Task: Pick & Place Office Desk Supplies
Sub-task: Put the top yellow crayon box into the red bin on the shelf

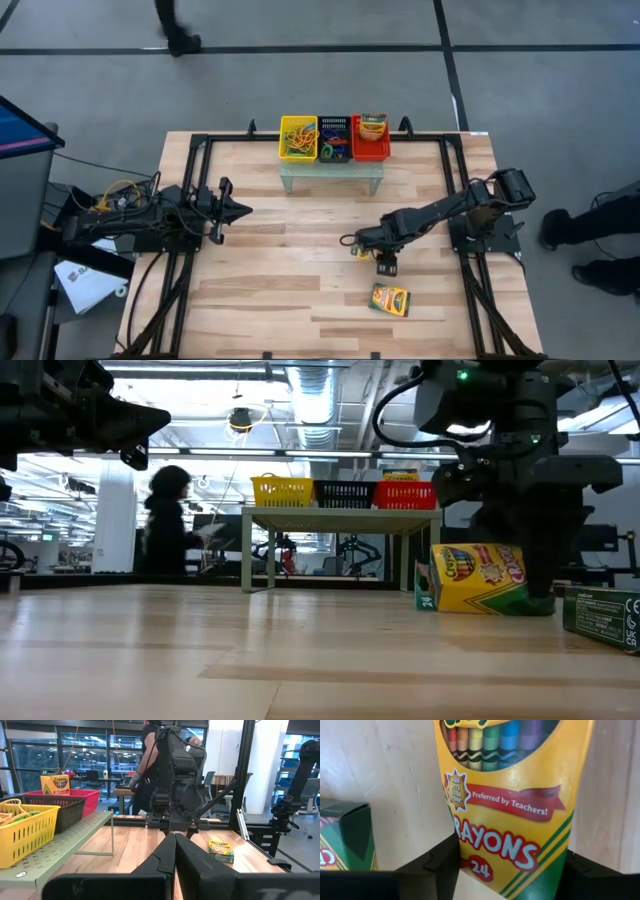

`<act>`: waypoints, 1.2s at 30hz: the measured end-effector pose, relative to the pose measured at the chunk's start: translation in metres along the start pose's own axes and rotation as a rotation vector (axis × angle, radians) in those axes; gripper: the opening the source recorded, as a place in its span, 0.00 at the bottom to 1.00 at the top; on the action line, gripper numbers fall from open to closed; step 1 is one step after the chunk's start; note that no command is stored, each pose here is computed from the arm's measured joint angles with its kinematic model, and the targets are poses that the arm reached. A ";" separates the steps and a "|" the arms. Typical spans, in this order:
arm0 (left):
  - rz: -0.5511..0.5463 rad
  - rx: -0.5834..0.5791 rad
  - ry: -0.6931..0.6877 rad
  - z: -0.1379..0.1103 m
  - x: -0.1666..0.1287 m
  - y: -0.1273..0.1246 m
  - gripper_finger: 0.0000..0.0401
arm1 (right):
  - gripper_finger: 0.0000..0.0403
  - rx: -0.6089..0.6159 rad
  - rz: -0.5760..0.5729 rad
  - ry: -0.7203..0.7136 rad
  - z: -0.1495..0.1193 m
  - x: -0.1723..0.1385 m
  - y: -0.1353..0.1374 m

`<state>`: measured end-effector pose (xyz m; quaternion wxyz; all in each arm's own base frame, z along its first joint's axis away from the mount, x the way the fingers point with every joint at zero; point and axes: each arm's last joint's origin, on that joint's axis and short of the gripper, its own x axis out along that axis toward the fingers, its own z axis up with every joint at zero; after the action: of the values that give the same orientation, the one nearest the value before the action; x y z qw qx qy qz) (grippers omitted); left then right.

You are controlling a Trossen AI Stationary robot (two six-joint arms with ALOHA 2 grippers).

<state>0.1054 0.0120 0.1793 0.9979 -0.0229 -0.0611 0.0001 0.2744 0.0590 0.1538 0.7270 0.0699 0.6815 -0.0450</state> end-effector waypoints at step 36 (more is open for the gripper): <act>0.000 0.000 0.003 0.000 0.001 0.000 0.00 | 0.52 -0.065 -0.129 -0.864 0.010 0.058 0.005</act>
<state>0.1065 0.0122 0.1791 0.9979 -0.0231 -0.0598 0.0000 0.2894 0.0644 0.0964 0.9429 -0.0209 0.3189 -0.0937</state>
